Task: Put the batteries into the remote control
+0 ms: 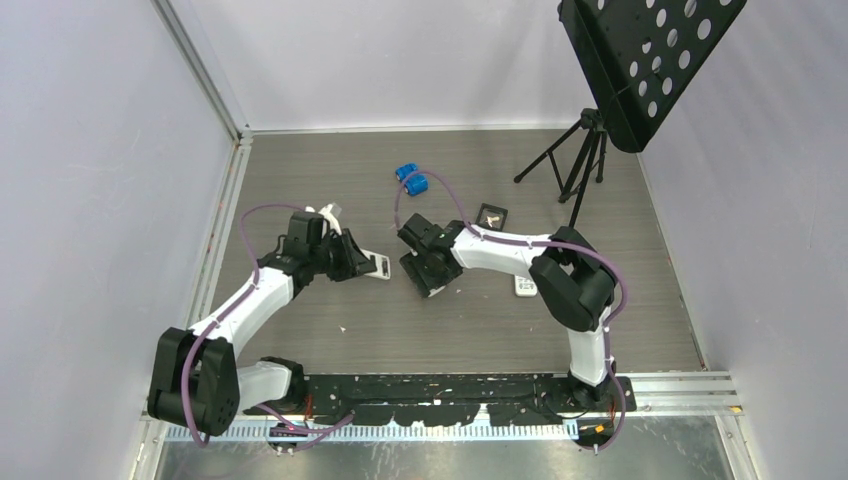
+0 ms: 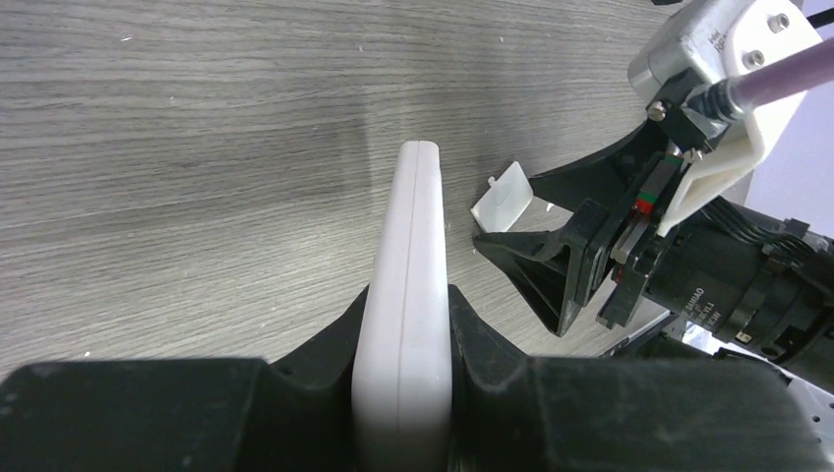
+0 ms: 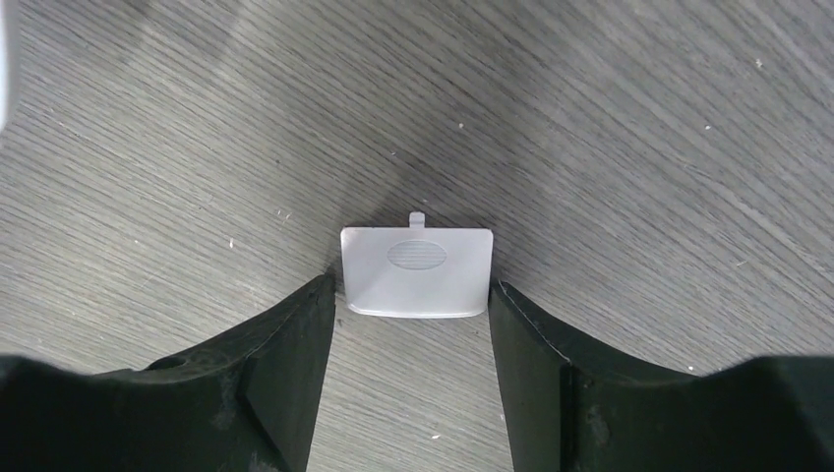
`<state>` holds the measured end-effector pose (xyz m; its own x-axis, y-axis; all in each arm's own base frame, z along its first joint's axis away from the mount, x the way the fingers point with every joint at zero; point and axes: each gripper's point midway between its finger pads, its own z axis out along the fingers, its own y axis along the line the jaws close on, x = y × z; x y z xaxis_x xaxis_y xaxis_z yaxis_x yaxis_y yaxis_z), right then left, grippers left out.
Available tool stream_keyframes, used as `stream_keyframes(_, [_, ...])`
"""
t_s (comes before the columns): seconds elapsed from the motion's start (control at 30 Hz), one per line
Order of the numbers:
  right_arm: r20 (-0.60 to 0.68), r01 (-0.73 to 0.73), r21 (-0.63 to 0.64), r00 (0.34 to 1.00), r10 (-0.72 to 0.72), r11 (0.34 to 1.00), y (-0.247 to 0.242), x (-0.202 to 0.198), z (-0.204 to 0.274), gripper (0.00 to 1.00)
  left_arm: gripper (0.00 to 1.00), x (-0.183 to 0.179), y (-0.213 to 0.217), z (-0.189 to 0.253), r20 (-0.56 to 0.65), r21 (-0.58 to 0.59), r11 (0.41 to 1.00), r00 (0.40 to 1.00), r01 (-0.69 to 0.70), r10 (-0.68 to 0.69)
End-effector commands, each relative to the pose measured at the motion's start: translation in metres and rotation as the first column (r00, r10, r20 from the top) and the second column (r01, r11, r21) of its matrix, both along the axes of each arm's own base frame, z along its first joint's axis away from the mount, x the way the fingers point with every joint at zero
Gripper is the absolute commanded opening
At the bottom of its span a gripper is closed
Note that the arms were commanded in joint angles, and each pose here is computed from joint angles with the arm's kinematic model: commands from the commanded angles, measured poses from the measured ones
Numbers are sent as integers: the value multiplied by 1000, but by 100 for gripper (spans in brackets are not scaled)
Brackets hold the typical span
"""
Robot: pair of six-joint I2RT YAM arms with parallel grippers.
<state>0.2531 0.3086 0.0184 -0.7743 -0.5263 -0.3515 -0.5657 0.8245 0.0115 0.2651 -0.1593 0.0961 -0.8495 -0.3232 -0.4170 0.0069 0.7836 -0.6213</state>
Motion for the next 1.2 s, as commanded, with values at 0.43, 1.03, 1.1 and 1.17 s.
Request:
stream_keyframes(0.43, [197, -236, 98, 957, 214, 967, -1, 7, 43, 44, 0, -5, -40, 37, 60, -193, 960, 979, 201, -193])
stream_keyframes(1.03, [487, -597, 131, 734, 473, 791, 8, -37, 97, 45, 0, -45, -88, 34, 4, -300, 866, 908, 400, -418])
stream_keyframes(1.1, [479, -614, 115, 723, 498, 781, 9, -41, 94, 45, 0, -47, -91, 35, 4, -306, 859, 903, 410, -429])
stream_keyframes(1.17, [470, -623, 104, 718, 514, 775, 10, -42, 93, 45, 0, -50, -92, 35, -2, -309, 856, 900, 415, -437])
